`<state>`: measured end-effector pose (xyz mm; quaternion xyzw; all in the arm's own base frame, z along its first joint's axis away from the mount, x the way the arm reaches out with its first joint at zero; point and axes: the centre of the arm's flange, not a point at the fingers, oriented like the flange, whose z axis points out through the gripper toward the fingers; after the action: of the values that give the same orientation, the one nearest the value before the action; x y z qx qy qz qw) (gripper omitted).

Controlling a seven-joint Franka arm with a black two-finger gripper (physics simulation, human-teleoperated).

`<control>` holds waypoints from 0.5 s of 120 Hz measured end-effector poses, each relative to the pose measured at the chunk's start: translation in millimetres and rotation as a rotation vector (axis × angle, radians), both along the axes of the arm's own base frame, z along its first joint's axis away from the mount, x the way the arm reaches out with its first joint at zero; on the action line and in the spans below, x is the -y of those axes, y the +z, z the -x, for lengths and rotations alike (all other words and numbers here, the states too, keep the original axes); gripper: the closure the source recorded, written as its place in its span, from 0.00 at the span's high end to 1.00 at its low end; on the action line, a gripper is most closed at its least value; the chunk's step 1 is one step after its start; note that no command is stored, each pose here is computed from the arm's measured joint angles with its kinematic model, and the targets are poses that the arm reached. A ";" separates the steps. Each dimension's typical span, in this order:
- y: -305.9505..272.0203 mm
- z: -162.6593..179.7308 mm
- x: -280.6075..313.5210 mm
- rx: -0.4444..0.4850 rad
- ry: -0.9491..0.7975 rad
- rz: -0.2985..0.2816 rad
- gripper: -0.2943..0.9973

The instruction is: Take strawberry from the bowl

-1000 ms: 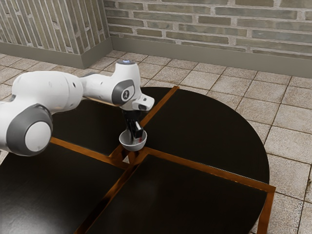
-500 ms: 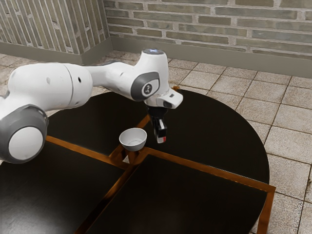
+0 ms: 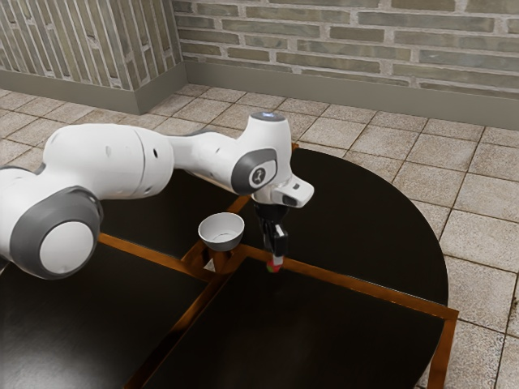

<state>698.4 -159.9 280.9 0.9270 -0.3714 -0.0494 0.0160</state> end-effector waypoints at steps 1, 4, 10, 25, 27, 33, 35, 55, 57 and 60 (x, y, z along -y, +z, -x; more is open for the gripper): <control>0.8 -0.1 0.0 0.001 0.001 0.000 0.59; 3.4 -0.2 -0.3 0.004 0.003 0.001 0.61; 26.9 1.5 -2.1 0.020 0.012 0.001 0.65; 156.6 36.7 -12.2 0.082 0.052 0.000 0.70; 176.7 45.6 -15.6 0.091 0.061 0.000 0.71; 239.5 74.1 -30.2 0.131 0.094 -0.003 0.72; 256.8 82.4 -37.0 0.142 0.108 -0.006 0.72; 331.6 129.7 -96.9 0.171 0.255 -0.080 0.75; 333.1 130.8 -100.5 0.168 0.267 -0.086 0.75; 334.3 132.2 -105.7 0.163 0.284 -0.093 0.75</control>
<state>566.2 -54.2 615.2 0.9709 -0.2341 0.0116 -0.0502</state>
